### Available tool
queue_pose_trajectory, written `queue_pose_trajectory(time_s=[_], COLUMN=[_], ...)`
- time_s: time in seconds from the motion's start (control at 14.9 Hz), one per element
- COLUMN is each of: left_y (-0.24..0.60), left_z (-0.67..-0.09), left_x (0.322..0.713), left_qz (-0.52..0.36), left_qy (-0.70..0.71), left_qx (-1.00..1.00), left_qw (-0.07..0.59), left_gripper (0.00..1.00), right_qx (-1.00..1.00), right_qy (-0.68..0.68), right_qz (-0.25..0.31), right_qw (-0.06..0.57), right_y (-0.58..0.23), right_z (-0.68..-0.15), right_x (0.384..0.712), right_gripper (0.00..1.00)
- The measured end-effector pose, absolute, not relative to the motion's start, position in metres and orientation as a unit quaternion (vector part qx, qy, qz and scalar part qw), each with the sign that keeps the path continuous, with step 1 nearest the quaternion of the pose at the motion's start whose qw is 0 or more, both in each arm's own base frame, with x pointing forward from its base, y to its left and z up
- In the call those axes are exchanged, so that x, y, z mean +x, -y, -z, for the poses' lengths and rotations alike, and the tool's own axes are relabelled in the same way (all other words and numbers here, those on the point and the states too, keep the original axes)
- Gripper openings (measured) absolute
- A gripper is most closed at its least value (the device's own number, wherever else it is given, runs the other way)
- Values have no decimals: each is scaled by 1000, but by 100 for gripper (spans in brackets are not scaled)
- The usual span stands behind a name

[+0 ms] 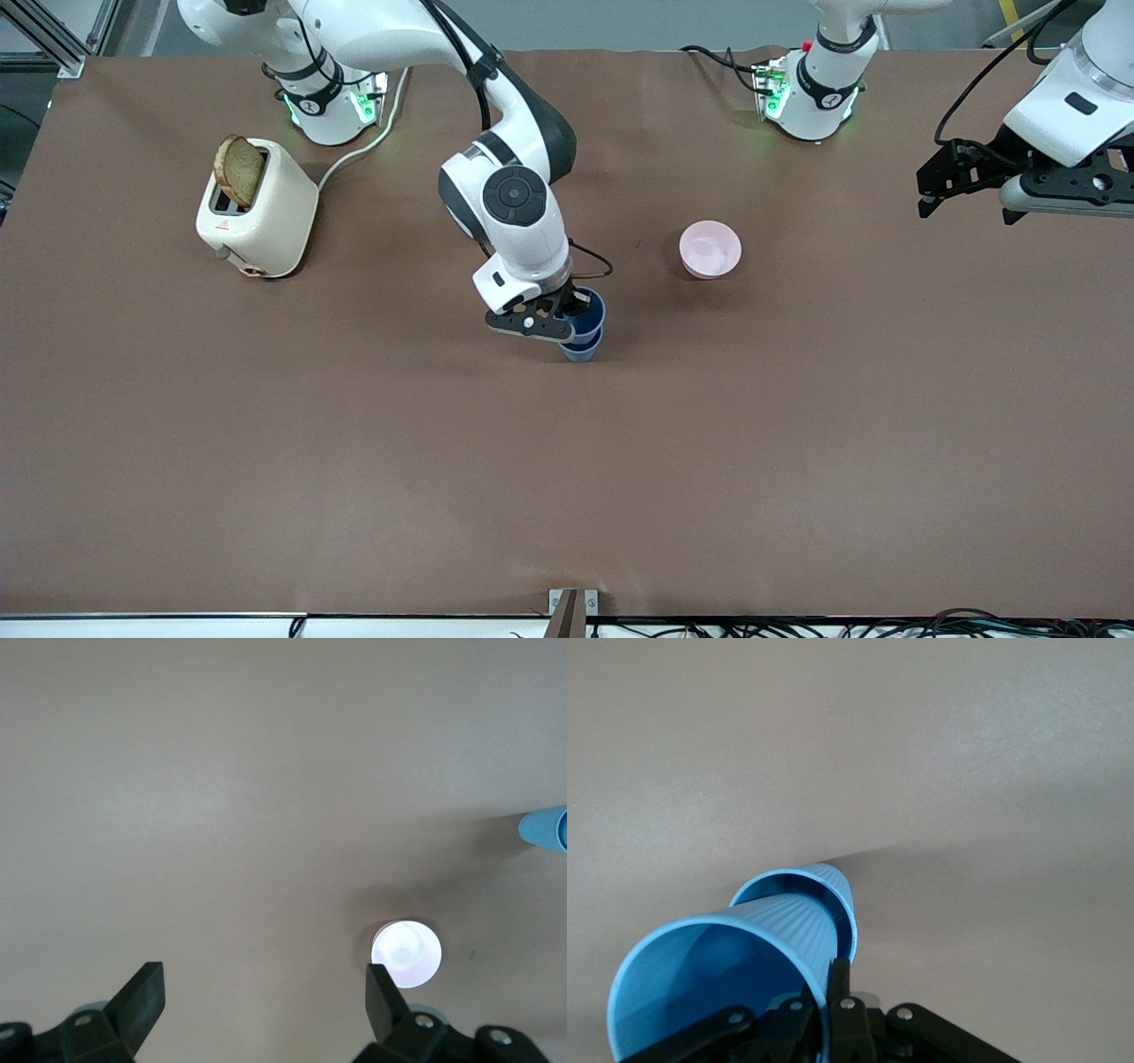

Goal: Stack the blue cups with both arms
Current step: 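Lower the held blue cup into the placed cup with the right gripper, then open the right gripper to release the stacked cup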

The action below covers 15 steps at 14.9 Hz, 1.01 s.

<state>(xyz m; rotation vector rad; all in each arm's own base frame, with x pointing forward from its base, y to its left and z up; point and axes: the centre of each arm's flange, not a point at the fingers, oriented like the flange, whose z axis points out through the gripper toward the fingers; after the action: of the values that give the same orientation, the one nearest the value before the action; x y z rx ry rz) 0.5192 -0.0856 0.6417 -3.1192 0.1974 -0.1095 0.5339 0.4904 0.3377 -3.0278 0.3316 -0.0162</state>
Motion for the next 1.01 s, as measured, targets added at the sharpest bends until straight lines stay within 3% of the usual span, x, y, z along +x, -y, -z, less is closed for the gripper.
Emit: queue_pose_trajectory(time_s=[0.27,0.4,0.67,0.81,1.01], left_y=[85,84,84,83,81], left_z=[-642,-642,-644,-645,-648], left_x=[519,520,519,519,519], left_qz=[35,36,38,39,42], left_qy=[-62,-62,-62,-61,-60], left_qx=[-997,-997,-997,-997,-997], left_qw=[7,7,7,7,7], left_gripper=[100,100,100,100,100], right_qx=[-993,-993,-991,-988,-986], right_qy=[-109,-109,-115,-136,-153], right_qz=[7,11,22,45,53], right_qw=[49,53,57,65,49], right_y=[-491,-492,-486,-459,-357], right_z=[-334,-332,-340,-369,-440], right_x=[535,536,545,571,618], right_gripper=[10,23,30,49,78])
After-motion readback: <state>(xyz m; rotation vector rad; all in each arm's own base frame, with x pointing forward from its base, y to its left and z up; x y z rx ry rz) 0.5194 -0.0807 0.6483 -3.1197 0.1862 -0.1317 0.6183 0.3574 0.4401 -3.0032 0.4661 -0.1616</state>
